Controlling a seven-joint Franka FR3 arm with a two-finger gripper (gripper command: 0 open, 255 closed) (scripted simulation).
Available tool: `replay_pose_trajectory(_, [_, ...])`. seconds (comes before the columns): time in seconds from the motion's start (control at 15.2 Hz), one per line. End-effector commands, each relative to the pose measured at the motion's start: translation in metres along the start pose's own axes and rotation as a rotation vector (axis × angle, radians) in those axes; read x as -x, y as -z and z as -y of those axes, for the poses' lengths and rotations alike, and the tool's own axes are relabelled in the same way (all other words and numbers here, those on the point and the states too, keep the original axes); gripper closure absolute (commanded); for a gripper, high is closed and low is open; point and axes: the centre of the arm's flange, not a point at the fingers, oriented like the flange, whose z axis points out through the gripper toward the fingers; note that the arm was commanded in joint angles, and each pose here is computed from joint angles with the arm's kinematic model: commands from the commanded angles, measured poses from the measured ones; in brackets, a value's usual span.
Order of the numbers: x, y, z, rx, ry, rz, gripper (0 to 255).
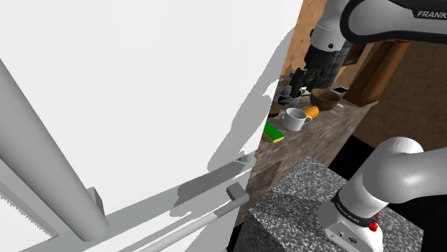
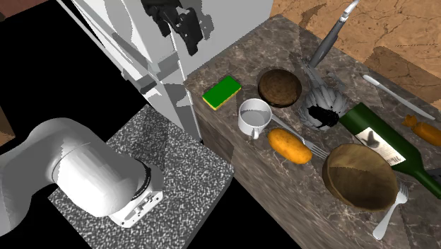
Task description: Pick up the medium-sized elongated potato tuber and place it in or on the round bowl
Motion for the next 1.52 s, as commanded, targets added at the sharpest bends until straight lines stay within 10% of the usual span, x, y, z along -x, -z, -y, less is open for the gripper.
replay_pose_trajectory(0.0, [0.000,0.000,0.000,0.000,0.000,0.000,0])
replay_pose_trajectory(1.45, [-0.129,-0.139,-0.215,0.075,-0.836,0.091,0])
